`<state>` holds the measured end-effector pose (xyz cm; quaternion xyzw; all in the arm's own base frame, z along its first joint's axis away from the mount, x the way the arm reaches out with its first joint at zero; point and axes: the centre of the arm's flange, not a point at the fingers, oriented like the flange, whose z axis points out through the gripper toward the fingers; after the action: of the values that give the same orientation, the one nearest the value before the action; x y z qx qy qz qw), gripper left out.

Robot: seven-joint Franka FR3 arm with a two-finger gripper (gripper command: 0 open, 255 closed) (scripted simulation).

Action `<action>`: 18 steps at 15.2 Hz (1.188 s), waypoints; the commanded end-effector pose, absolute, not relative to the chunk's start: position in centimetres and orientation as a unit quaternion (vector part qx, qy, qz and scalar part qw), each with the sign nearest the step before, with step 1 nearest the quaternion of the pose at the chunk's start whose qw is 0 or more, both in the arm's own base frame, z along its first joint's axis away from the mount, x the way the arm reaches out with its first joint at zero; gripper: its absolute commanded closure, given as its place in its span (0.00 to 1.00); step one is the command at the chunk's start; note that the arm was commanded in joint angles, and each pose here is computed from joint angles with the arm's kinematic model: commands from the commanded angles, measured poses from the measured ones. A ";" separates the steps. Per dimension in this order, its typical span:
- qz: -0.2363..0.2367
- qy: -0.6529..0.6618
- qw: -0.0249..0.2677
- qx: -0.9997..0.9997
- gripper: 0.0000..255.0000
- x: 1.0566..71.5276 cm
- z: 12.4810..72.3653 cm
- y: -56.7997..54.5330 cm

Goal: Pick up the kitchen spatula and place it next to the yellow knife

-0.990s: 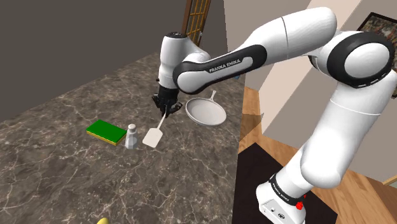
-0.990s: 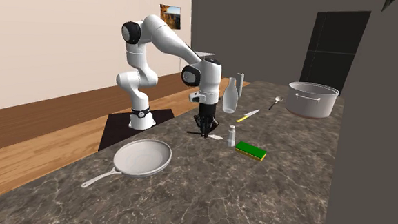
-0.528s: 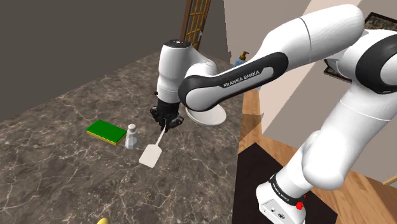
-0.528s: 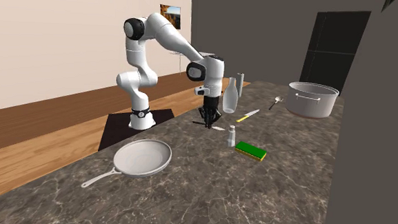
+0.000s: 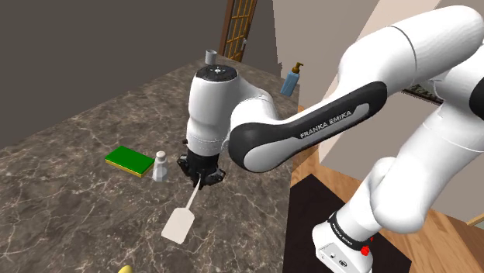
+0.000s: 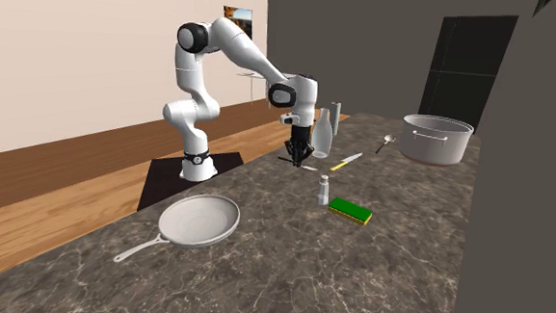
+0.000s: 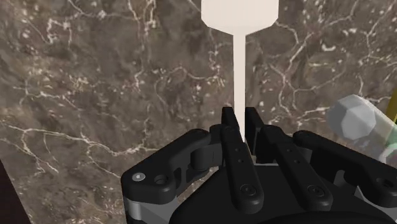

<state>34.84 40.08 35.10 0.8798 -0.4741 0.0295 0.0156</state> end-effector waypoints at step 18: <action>0.029 -0.475 0.016 0.879 1.00 14.1 35.1 53.9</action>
<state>15.59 53.25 35.13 0.8798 -0.4743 0.0293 0.0155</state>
